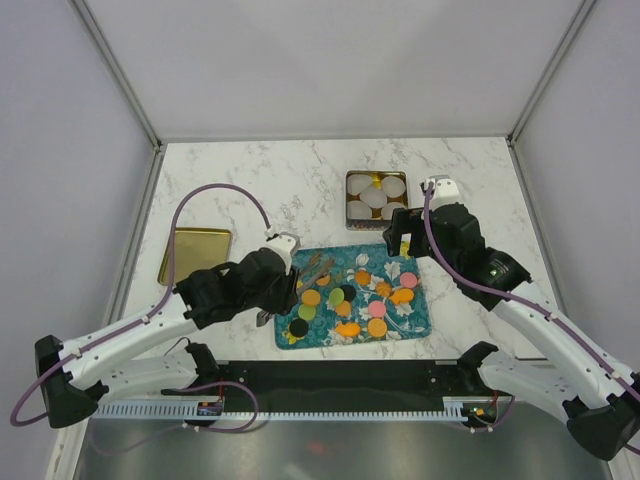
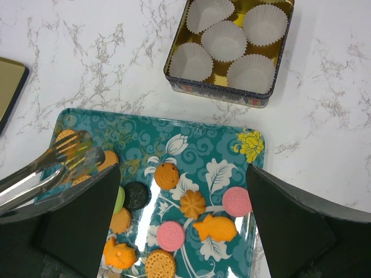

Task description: Pack the cookies

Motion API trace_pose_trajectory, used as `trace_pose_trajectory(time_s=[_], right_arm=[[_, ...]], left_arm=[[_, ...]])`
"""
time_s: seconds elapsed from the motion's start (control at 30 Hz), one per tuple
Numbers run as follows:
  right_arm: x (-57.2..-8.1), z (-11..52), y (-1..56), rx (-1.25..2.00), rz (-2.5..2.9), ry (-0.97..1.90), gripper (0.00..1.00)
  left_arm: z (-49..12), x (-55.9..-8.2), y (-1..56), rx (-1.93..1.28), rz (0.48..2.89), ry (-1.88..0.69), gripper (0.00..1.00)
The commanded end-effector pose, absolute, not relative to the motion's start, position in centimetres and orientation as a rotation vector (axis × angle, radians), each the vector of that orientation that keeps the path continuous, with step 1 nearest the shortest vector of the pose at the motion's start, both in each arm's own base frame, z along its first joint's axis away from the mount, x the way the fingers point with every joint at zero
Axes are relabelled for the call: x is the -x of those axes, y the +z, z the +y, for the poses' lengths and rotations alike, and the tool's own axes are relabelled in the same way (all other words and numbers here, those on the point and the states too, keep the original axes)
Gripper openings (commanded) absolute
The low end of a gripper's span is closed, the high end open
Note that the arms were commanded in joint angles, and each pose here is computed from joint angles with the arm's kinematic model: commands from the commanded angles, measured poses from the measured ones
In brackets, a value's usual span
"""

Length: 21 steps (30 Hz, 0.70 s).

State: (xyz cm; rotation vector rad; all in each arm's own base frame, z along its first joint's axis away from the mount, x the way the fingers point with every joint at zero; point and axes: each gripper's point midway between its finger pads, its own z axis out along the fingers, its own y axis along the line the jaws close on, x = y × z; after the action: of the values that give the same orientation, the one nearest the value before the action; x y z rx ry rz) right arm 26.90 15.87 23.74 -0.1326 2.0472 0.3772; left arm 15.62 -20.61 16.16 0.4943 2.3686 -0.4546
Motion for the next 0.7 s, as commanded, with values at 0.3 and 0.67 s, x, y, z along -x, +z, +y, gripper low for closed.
trace_pose_trajectory(time_s=[0.3, 0.67], right_arm=[[-27.1, 15.5, 24.6, 0.117, 2.021, 0.363, 0.98], [-26.6, 15.4, 24.4, 0.12, 2.023, 0.373, 0.98]], left_arm=[[-20.6, -14.3, 13.8, -0.48, 2.452, -0.399, 0.5], [-20.7, -14.5, 13.2, -0.483, 2.451, -0.332, 0.52]])
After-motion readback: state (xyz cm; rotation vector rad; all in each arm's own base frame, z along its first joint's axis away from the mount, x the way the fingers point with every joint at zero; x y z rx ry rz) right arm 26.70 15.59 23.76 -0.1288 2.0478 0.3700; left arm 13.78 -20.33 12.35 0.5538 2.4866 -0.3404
